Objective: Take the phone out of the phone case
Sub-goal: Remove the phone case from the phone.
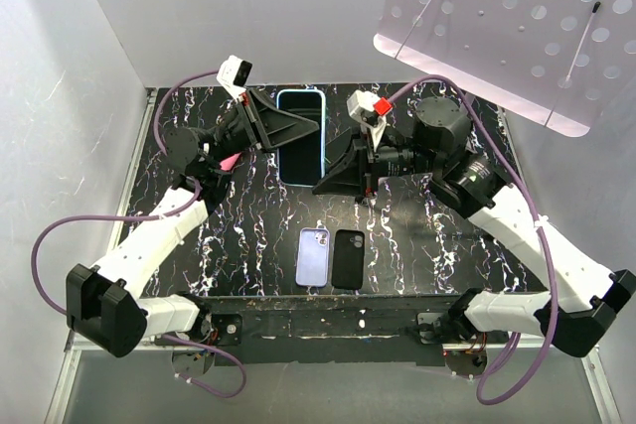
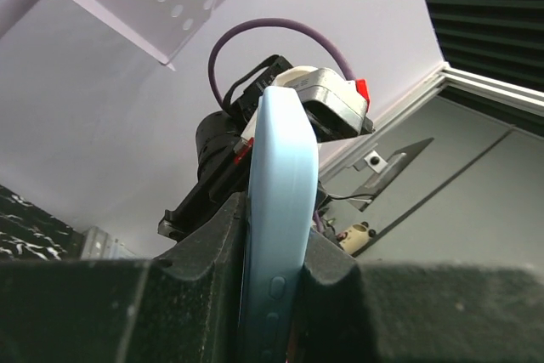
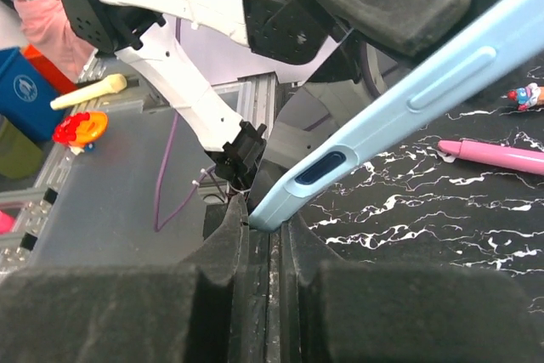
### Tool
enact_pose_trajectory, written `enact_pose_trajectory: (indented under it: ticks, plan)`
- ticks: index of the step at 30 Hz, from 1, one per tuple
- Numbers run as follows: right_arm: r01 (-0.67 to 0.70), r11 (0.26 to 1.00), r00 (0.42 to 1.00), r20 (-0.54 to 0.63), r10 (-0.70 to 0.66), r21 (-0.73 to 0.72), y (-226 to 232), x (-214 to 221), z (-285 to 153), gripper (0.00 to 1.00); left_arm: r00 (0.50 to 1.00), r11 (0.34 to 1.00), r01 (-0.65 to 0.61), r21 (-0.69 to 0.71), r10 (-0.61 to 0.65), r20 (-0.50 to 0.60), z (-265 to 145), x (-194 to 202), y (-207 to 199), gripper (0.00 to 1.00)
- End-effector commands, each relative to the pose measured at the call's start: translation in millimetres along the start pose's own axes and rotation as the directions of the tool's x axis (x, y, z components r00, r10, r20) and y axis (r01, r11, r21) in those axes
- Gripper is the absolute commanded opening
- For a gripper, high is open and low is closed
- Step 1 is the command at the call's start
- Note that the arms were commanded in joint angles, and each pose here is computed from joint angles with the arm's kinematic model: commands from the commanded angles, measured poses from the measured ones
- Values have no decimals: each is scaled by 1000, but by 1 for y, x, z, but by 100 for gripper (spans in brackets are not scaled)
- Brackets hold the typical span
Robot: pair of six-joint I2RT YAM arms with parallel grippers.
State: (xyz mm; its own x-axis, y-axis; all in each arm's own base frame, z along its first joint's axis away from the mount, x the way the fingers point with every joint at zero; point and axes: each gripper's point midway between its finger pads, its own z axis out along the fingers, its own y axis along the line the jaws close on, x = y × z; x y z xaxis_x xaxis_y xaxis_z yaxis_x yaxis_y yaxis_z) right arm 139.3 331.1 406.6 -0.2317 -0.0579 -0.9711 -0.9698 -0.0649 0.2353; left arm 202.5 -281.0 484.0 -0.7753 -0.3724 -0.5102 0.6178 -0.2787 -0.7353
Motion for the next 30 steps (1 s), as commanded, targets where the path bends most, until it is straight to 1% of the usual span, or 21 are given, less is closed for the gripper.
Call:
enact_pose_trajectory:
  ticks: [1, 8, 11, 13, 15, 16, 18, 20, 21, 22, 23, 25, 26, 28, 30]
  plan:
    - [282, 939, 959, -31, -281, 199, -50, -22, 7, 1, 964, 970, 240, 45, -232, -129, 0, 29, -27, 0]
    - [330, 916, 943, -41, -330, 228, -54, -37, 13, 1, 956, 959, 276, 65, -267, -124, 0, 29, -22, 0]
    - [312, 902, 947, -25, -319, 298, -65, -42, 12, 1, 956, 958, 278, 67, -269, -118, 0, 28, -22, 0]
    - [300, 875, 947, -8, -321, 380, -75, -46, 9, 1, 955, 956, 283, 75, -273, -119, 0, 27, -22, 0]
    - [260, 849, 953, 17, -301, 460, -86, -48, 1, 1, 951, 952, 296, 81, -286, -115, 0, 26, -21, 0]
    - [224, 829, 960, 29, -277, 512, -93, -49, -3, 1, 951, 950, 298, 87, -288, -110, 0, 25, -22, 0]
    - [115, 762, 977, 65, -202, 638, -111, -47, -16, 1, 951, 948, 302, 101, -292, -103, 0, 24, -22, 0]
    - [2, 620, 992, 77, -102, 784, -136, -33, -39, 1, 953, 946, 301, 123, -292, -83, 1, 20, -23, 0]
    - [-36, 575, 997, 69, -35, 818, -142, -21, -46, 8, 955, 946, 295, 138, -289, -60, 1, 16, -24, 0]
    - [-61, 547, 998, 57, 25, 835, -143, -7, -51, 20, 958, 949, 285, 135, -283, -38, 2, 13, -21, 0]
    - [-84, 549, 995, 40, 91, 832, -138, 8, -53, 32, 963, 955, 269, 121, -270, -7, 2, 9, -19, 0]
    - [-140, 621, 979, 14, 204, 771, -115, 33, -48, 57, 969, 971, 234, 41, -237, 71, 0, 0, -1, 0]
    - [-177, 642, 964, 1, 265, 746, -101, 44, -50, 65, 970, 976, 218, -13, -215, 114, -3, -4, 12, 0]
    - [-269, 665, 933, 17, 360, 697, -77, 52, -54, 71, 972, 979, 178, -101, -158, 176, -10, -13, 28, 0]
    - [-350, 682, 905, 43, 423, 642, -53, 49, -56, 71, 970, 974, 149, -168, -112, 214, -14, -19, 43, 0]
